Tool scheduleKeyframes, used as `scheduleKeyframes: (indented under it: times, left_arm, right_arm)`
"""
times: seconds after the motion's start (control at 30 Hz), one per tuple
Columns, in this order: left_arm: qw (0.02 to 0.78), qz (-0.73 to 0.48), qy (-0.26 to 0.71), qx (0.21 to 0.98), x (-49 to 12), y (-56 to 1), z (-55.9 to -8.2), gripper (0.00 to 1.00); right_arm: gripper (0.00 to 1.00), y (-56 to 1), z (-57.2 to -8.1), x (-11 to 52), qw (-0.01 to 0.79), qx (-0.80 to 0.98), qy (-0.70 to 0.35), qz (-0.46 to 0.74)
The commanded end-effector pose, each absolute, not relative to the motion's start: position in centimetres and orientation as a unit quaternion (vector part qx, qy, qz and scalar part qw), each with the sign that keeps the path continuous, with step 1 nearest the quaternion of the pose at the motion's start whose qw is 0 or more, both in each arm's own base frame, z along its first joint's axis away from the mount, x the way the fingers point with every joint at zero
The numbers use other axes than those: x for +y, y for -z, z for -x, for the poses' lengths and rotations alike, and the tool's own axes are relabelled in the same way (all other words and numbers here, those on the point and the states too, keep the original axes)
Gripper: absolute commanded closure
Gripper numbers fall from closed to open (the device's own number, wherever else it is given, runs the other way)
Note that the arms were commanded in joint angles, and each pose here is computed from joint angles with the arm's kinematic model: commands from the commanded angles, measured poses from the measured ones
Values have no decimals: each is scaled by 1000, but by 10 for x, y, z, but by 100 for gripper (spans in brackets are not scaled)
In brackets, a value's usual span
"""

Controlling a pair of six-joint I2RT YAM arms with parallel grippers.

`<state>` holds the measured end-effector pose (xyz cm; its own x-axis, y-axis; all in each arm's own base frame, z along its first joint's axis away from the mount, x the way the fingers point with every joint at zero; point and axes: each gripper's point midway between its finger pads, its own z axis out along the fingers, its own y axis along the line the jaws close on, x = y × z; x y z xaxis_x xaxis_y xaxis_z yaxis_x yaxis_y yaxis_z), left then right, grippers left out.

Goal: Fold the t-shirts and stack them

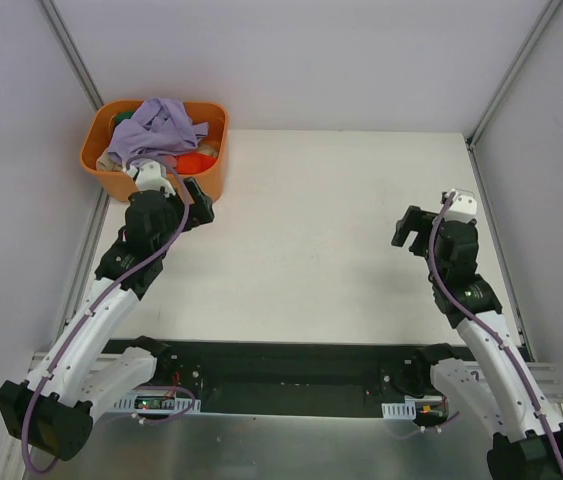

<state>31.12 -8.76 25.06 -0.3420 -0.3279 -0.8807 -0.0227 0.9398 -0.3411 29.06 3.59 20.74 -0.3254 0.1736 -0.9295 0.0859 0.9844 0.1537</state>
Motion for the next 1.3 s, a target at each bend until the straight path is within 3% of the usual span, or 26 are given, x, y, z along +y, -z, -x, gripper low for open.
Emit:
scheduleKeyframes:
  times: [0.0,0.3,0.6,0.9,0.97,1.0,1.03,1.1,1.27]
  left_arm:
    - [583,150,114,790,-73,-261,-313,1]
    - [575,219,45,787,-38,-271,-346,1]
    - [576,278,-59,766,24,-301,-426,1]
    - [498,270,-120,816,58,-243,-511,1]
    - [481,267,-134,824,60,-227,-516,11]
    - [473,268,-141,827,62,-220,-519,27]
    - [466,268,-147,830,63,-215,-520,56]
    - [456,272,-151,834,64,-217,-518,99]
    - [505,287,-133,803,65,-279,-503,100]
  right_arm:
    - [4,-228,-291,32,618,779,-47,-95]
    - [4,-225,-291,39,633,769,-60,-68]
    - [4,-216,-295,36,619,781,-44,-73]
    - [4,-212,-295,26,613,785,-22,-89]
    - [4,-213,-295,25,613,785,-18,-90]
    - [4,-211,-295,24,610,787,-15,-90]
    - [4,-212,-295,24,610,787,-15,-91]
    - [4,-210,-295,24,608,788,-14,-93]
    - [4,-210,-296,31,606,790,-31,-85]
